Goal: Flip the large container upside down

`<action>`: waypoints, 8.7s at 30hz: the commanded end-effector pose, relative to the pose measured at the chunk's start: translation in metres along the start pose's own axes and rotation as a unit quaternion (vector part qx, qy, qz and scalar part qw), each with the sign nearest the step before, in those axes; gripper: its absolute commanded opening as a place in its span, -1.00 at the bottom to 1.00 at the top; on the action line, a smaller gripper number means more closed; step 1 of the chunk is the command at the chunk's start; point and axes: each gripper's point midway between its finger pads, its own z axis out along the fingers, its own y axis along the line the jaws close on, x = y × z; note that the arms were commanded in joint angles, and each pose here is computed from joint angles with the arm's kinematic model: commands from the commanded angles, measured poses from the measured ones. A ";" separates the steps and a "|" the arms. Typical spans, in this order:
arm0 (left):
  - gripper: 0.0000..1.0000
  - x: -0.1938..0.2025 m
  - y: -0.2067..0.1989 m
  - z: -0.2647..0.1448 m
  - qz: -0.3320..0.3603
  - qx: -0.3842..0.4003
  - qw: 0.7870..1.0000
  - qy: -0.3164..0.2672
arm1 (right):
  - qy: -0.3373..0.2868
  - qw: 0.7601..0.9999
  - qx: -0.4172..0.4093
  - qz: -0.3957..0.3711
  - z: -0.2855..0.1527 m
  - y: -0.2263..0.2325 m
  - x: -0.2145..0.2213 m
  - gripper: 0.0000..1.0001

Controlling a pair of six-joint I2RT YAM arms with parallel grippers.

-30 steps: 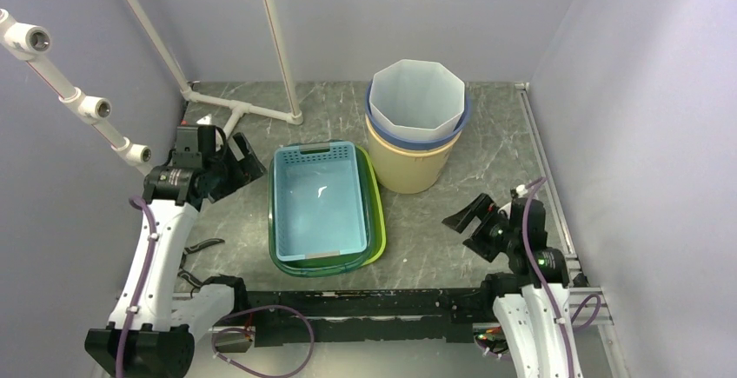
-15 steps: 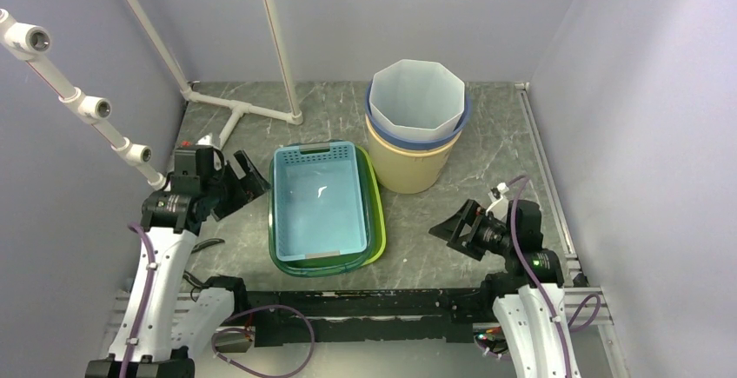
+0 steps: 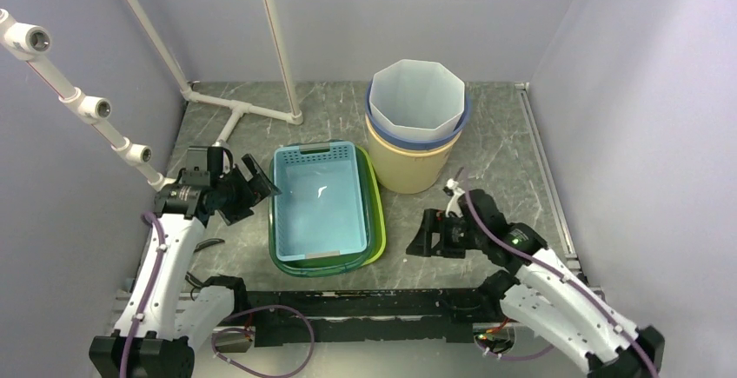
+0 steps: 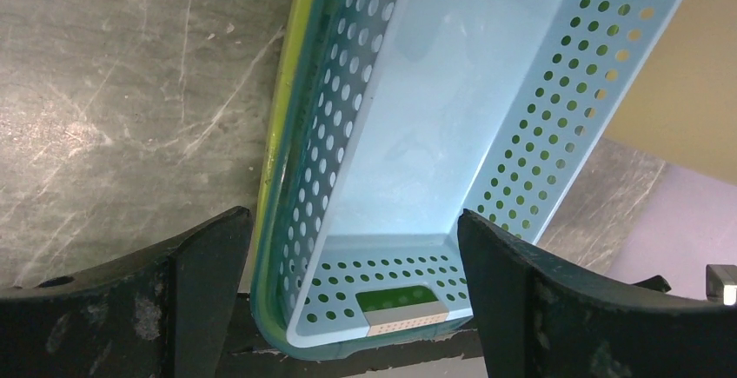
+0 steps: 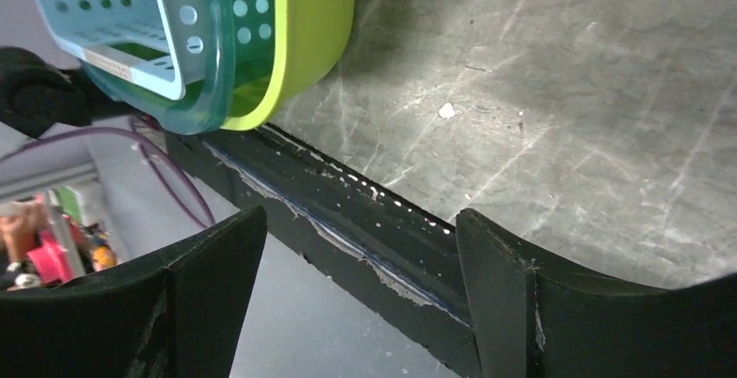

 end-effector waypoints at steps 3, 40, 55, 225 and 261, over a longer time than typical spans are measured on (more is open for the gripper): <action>0.87 -0.008 -0.005 -0.010 -0.009 0.002 1.000 -0.021 | -0.137 0.990 0.020 -0.023 0.012 0.036 -0.048 0.68; 0.88 -0.034 -0.004 -0.044 -0.007 -0.032 0.996 -0.088 | -0.061 0.966 0.001 -0.250 0.111 0.167 -0.048 0.90; 0.87 -0.037 -0.037 -0.034 0.036 0.037 0.998 -0.046 | -0.091 0.975 0.152 -0.136 0.105 0.054 -0.034 0.92; 0.86 -0.021 -0.231 -0.097 0.178 0.309 0.933 -0.050 | -0.488 0.854 0.137 -0.120 -0.177 0.100 -0.350 -1.00; 0.86 0.003 -0.183 -0.027 0.127 0.219 0.967 -0.002 | -0.617 0.755 -0.113 -0.193 -0.344 0.231 -0.245 -1.00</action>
